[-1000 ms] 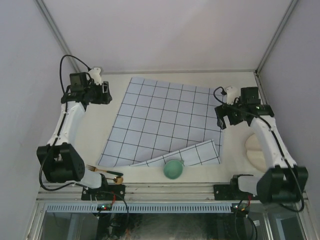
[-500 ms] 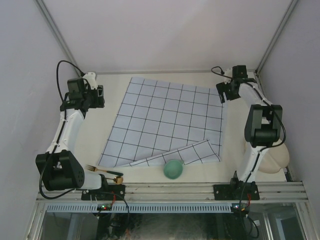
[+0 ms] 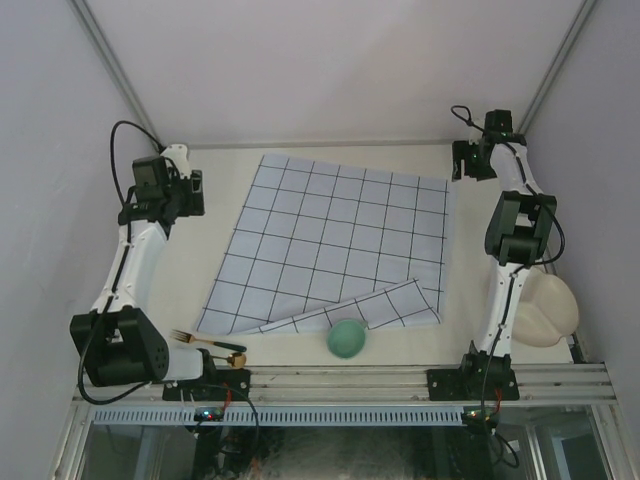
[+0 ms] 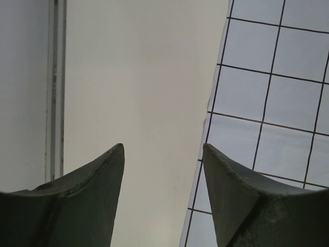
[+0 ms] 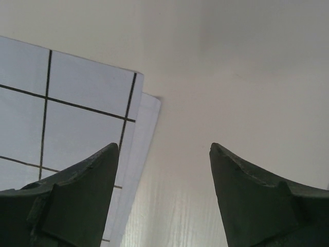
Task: Set the dinner table for one person
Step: Flatten out the napkin at the center of the board.
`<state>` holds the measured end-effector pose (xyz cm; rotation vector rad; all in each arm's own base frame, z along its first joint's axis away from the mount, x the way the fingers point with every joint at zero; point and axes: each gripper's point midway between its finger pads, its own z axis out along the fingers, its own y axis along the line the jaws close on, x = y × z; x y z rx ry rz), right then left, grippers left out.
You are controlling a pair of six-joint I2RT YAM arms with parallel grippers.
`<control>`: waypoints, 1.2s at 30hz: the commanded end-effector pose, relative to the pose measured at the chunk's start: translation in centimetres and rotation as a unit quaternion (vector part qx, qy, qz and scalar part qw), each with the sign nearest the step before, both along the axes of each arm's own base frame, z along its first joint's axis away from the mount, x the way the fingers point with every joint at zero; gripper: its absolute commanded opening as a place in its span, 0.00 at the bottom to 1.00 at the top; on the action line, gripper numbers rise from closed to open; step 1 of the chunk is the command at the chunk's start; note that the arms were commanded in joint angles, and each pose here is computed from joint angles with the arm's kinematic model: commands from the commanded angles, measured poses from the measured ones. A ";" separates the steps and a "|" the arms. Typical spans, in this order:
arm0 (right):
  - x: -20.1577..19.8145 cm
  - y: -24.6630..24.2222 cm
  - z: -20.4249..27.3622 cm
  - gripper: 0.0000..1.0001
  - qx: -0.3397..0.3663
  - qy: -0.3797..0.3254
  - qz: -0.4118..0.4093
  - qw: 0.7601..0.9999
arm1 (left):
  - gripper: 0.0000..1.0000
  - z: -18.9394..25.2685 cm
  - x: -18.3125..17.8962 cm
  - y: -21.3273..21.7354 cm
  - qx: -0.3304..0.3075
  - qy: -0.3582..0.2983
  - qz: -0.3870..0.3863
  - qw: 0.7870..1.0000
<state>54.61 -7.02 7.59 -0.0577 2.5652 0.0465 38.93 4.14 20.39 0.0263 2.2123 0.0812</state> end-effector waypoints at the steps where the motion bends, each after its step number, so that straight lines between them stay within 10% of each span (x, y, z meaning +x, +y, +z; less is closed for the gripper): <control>1: 0.7 2.6 0.4 0.71 0.049 0.006 0.002 0.999 | 0.67 2.6 -1.0 1.7 0.033 -0.041 0.035 0.998; 36: 0.1 2.0 -3.8 0.62 0.023 0.071 -0.004 0.997 | 0.68 3.1 -2.4 4.4 0.069 -0.048 0.097 0.992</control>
